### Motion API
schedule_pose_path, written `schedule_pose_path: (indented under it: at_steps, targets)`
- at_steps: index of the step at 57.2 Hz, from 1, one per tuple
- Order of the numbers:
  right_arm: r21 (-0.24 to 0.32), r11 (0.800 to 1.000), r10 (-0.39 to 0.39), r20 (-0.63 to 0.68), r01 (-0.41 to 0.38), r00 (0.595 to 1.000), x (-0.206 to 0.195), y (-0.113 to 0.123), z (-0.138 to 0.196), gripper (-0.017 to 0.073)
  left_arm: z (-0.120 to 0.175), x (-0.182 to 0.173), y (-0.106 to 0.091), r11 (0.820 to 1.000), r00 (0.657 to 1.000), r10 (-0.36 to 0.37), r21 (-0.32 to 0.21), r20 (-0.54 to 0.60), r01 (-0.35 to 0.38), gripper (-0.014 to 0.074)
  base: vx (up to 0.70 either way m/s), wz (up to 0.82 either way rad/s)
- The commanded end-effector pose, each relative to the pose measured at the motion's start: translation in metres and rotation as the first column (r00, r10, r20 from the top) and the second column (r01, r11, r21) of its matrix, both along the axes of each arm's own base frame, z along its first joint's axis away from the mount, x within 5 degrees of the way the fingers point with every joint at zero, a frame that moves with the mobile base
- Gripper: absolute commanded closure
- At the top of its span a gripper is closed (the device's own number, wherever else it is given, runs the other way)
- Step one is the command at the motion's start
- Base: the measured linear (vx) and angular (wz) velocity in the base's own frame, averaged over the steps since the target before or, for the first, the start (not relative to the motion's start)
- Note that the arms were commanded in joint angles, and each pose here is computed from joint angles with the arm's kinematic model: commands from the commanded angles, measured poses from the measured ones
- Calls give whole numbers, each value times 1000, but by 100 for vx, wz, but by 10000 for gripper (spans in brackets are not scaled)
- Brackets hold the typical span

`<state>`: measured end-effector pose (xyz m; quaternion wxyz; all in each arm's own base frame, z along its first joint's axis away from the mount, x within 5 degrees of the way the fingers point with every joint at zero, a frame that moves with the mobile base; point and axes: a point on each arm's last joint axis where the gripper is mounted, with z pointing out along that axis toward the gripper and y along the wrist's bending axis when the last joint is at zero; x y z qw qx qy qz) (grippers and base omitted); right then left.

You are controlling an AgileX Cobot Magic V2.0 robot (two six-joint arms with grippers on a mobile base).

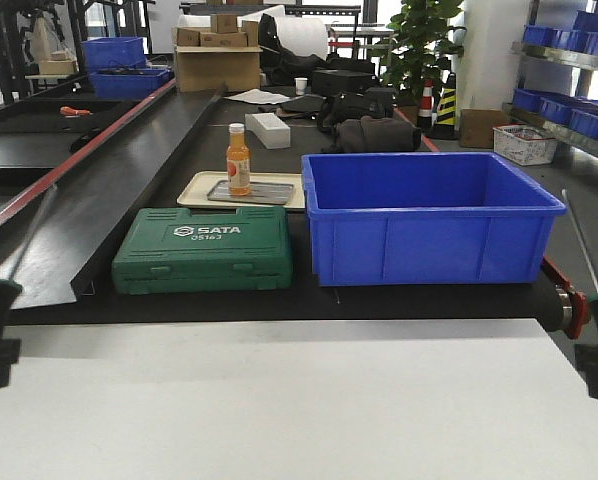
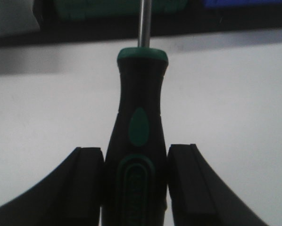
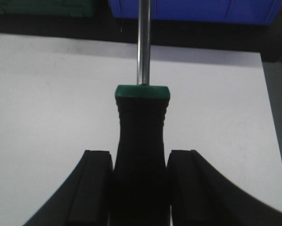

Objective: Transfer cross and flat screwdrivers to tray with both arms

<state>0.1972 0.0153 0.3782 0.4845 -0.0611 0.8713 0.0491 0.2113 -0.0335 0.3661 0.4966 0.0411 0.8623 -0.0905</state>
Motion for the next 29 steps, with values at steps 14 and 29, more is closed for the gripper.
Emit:
schedule_pose_path:
  at_steps: [14,29]
  targets:
    - [25,1000,-19,320,12,947,-56,-2,52,567,60,-70,8,998,941,18,-65,338,4,596,0,0]
    - [31,999,-24,403,13,915,-78,-2,63,567,61,-74,8,998,941,15,-64,337,7,594,0,0]
